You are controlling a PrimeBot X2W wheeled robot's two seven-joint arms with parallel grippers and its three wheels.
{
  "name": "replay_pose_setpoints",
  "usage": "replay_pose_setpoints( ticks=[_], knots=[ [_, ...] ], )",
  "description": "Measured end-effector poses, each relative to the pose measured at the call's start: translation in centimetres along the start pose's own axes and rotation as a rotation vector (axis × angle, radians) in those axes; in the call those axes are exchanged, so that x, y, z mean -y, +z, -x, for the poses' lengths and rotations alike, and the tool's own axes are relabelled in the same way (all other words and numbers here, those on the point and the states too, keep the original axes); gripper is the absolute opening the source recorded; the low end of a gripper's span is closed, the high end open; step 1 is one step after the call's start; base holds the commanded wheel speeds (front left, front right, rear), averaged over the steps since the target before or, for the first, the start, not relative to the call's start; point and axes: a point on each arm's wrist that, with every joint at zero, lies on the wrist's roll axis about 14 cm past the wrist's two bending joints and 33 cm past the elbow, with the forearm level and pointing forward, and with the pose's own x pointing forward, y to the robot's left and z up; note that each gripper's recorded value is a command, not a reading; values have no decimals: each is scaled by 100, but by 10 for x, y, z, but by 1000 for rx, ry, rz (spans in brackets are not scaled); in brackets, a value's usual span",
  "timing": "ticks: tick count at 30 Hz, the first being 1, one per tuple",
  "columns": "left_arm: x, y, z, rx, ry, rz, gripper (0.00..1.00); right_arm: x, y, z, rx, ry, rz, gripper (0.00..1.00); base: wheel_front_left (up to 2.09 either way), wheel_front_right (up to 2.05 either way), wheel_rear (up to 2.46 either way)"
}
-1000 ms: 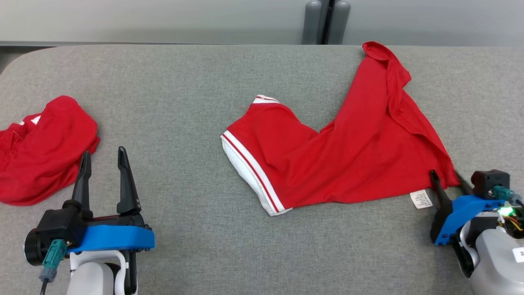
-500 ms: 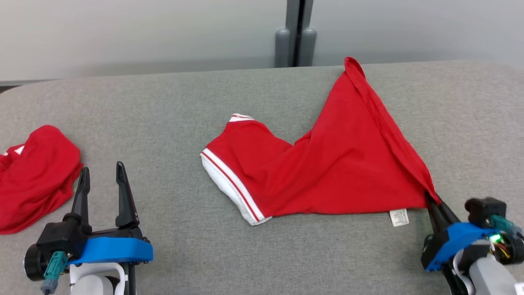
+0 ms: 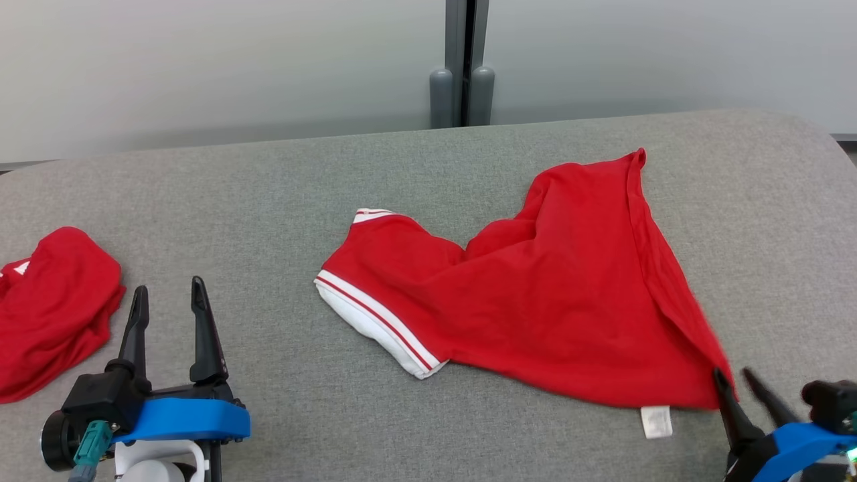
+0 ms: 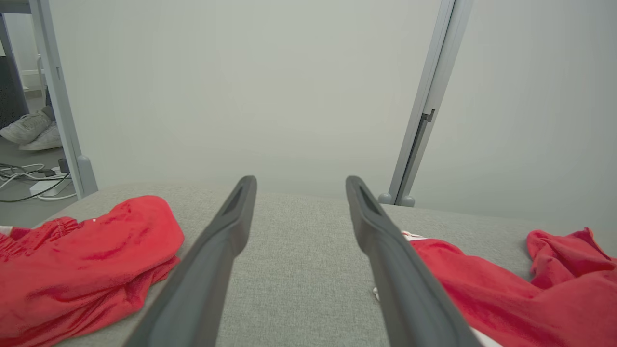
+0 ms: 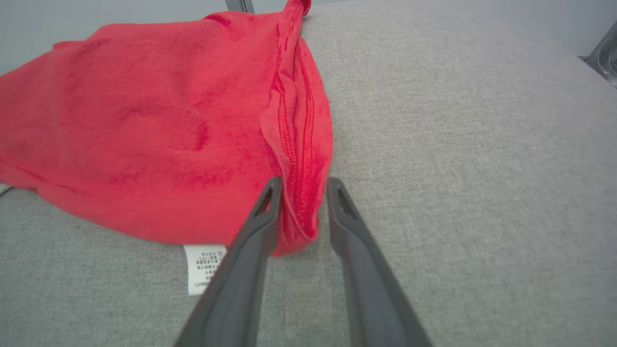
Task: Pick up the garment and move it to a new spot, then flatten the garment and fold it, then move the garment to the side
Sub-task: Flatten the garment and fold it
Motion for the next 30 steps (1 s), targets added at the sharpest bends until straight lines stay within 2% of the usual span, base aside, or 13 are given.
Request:
replay_pose_setpoints(
  ticks=[6, 11, 16, 21, 30],
  knots=[
    [-5, 3, 6, 6, 13, -3, 100, -1, 53, 1, 183, -8, 46, 100, 0, 0, 0],
    [-9, 6, 10, 11, 25, -10, 100, -26, 109, 3, 389, 44, 68, 100, 0, 0, 0],
    [-14, 6, 13, 10, 35, -15, 100, -58, 139, 4, 539, 100, 85, 100, 0, 0, 0],
    [-18, 3, 13, 0, 44, -24, 100, -81, 148, -1, 612, 137, 96, 100, 0, 0, 0],
    [-19, -1, 8, -9, 36, -49, 100, -90, 127, -18, 556, 148, 96, 100, 0, 0, 0]
  ],
)
